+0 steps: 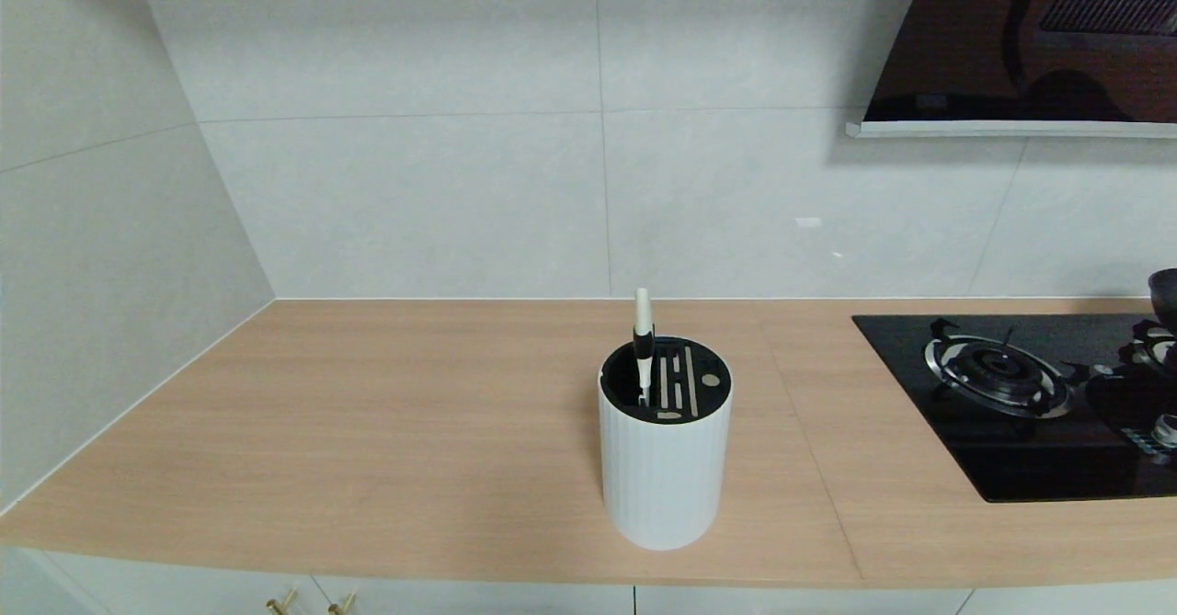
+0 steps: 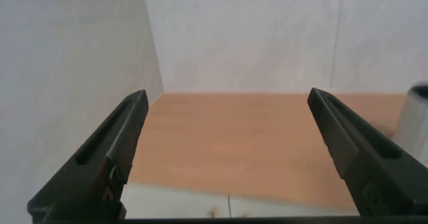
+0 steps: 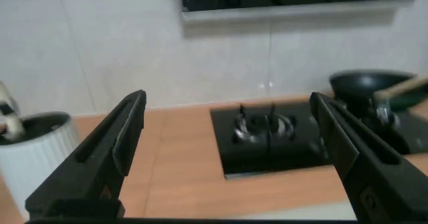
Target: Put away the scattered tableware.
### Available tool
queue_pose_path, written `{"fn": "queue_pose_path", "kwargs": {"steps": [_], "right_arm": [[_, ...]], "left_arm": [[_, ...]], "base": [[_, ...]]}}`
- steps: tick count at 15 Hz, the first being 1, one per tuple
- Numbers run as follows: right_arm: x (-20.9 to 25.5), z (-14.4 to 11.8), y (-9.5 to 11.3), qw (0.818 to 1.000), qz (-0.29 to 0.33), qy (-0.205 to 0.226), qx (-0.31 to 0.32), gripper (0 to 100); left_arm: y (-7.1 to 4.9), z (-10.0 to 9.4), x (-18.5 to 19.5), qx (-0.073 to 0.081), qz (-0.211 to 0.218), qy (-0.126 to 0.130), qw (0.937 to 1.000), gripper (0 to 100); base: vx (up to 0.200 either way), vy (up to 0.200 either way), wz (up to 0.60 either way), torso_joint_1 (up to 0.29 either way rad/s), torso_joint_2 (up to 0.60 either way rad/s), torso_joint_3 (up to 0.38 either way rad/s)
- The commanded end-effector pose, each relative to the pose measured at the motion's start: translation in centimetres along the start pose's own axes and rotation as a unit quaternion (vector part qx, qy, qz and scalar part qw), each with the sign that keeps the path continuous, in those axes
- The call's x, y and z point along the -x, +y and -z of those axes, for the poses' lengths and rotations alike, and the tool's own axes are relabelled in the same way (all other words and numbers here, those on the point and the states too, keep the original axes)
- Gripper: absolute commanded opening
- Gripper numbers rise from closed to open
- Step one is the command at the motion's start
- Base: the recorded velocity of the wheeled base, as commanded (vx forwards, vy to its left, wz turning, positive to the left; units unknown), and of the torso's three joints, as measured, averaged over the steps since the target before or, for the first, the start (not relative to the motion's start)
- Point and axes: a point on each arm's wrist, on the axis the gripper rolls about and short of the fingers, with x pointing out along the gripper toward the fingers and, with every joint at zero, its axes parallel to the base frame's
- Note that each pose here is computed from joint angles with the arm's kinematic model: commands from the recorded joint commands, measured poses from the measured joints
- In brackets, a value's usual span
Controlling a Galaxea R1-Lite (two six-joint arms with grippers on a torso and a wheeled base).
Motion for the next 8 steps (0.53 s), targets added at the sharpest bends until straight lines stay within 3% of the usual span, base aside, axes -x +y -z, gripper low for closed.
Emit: {"fn": "queue_pose_path", "kwargs": {"steps": [1,2,3,4,5,6,8], "right_arm": [[-0.9,4.0,0.2,0.999,0.001,0.052,0.008,100],[-1.1,4.6,0.2,0.999,0.000,0.052,0.008,100],[-1.4,5.9,0.3,0.998,-0.009,0.055,0.010,100],[-1.5,7.0,0.4,0.997,-0.020,0.068,0.013,100],[-1.5,7.1,0.4,0.997,-0.025,0.071,0.011,100],[-1.4,7.8,0.4,0.994,-0.031,0.109,0.008,100],[-1.4,7.9,0.5,0.992,-0.048,0.114,0.010,100]], "left_arm": [[-0.9,5.0,-1.0,-0.013,0.009,0.060,0.9981,100],[-1.2,5.9,-1.3,-0.011,0.018,0.060,0.9980,100],[-1.3,6.0,-1.3,0.021,0.047,0.062,0.9968,100],[-1.4,6.1,-1.3,0.043,0.073,0.066,0.9942,100],[-1.5,6.2,-1.2,0.041,0.082,0.071,0.9933,100],[-1.6,6.4,-1.2,0.055,0.092,0.082,0.9908,100],[-1.6,6.3,-1.2,0.057,0.092,0.082,0.9908,100]], "base": [[0.000,0.000,0.00,0.000,0.00,0.000],[0.000,0.000,0.00,0.000,0.00,0.000],[0.000,0.000,0.00,0.000,0.00,0.000],[0.000,0.000,0.00,0.000,0.00,0.000],[0.000,0.000,0.00,0.000,0.00,0.000],[0.000,0.000,0.00,0.000,0.00,0.000],[0.000,0.000,0.00,0.000,0.00,0.000]]}}
